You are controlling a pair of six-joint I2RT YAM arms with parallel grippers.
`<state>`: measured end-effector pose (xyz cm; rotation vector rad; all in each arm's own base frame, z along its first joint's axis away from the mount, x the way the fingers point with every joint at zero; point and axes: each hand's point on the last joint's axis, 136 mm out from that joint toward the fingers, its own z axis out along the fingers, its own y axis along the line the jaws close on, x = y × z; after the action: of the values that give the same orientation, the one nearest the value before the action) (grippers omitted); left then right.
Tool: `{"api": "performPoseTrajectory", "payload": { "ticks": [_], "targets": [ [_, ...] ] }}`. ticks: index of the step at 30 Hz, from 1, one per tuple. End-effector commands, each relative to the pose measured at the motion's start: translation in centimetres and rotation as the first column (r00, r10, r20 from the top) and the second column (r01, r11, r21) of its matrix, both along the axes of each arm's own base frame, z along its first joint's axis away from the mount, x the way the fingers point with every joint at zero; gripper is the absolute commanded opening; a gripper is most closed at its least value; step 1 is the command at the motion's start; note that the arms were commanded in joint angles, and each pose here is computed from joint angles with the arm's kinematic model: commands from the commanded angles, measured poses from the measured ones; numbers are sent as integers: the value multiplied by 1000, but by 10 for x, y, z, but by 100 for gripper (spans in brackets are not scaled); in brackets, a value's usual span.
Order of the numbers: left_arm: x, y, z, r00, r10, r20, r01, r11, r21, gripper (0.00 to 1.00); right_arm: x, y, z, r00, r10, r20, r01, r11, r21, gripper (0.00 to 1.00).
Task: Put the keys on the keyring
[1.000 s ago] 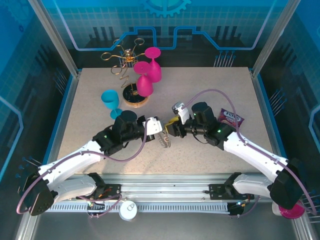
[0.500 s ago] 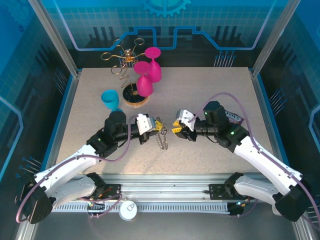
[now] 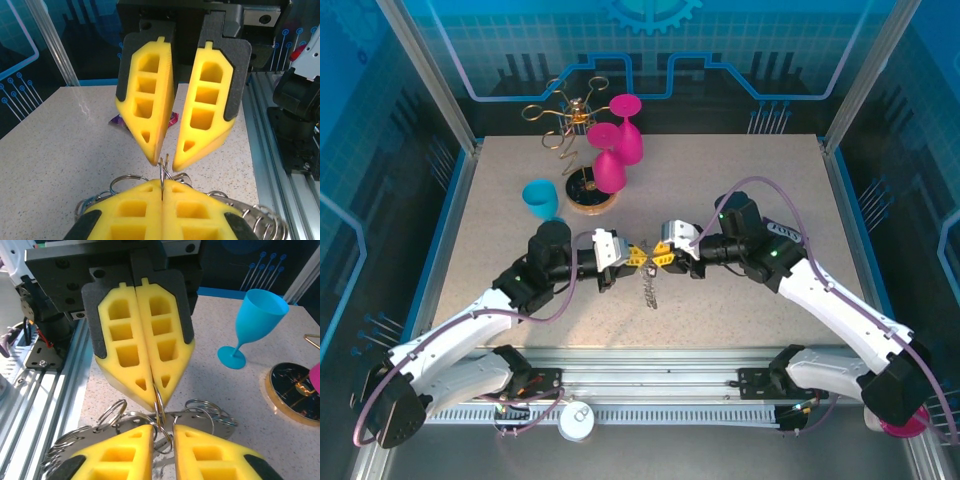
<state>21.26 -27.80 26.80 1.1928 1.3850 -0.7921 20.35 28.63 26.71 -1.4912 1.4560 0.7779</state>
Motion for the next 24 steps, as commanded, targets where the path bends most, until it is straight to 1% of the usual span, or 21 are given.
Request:
{"api": "performPoseTrajectory", "payload": {
  "ticks": [1, 3, 5, 10, 13, 16, 17, 18, 20, 22, 24],
  "targets": [
    [-4, -2, 16, 999, -32, 36, 33, 998, -43, 0, -12, 7, 13, 997, 75, 7, -75, 997, 30, 22],
    [-3, -2, 15, 999, -29, 37, 31, 999, -41, 0, -12, 6, 11, 997, 74, 6, -74, 997, 26, 24],
    [-4, -2, 16, 999, -33, 37, 35, 998, -42, 0, -10, 7, 10, 998, 66, 9, -66, 998, 22, 23],
    [-6, -3, 17, 998, -50, 30, 51, 997, -49, 0, -8, 13, 13, 998, 65, 17, -66, 997, 43, 11],
    [-7, -3, 18, 998, -54, 26, 55, 997, -53, 0, -9, 18, 14, 997, 80, 10, -80, 995, 53, 0],
    [-5, -3, 17, 999, -44, 20, 45, 998, -46, 0, -8, 18, 16, 997, 83, 7, -83, 995, 50, 0],
    [-3, -2, 15, 999, -29, 14, 29, 999, -38, 0, -8, 17, 16, 997, 82, 6, -82, 996, 38, 0],
    [1, 0, 14, 1000, -6, 9, 7, 1000, -30, 2, -9, 17, 17, 996, 87, 7, -87, 996, 23, 0],
    [7, 2, 10, 1000, 31, 3, -31, 1000, 1, 11, -12, 14, 15, 995, 97, 0, -97, 995, -26, 0],
    [10, 4, 5, 999, 48, 2, -48, 998, 40, 15, -15, 12, 12, 994, 109, -9, -109, 991, -79, 0],
    [12, 6, 0, 999, 55, 3, -55, 995, 83, 14, -19, 10, 5, 991, 134, -10, -134, 977, -168, 0]
  ]
}}
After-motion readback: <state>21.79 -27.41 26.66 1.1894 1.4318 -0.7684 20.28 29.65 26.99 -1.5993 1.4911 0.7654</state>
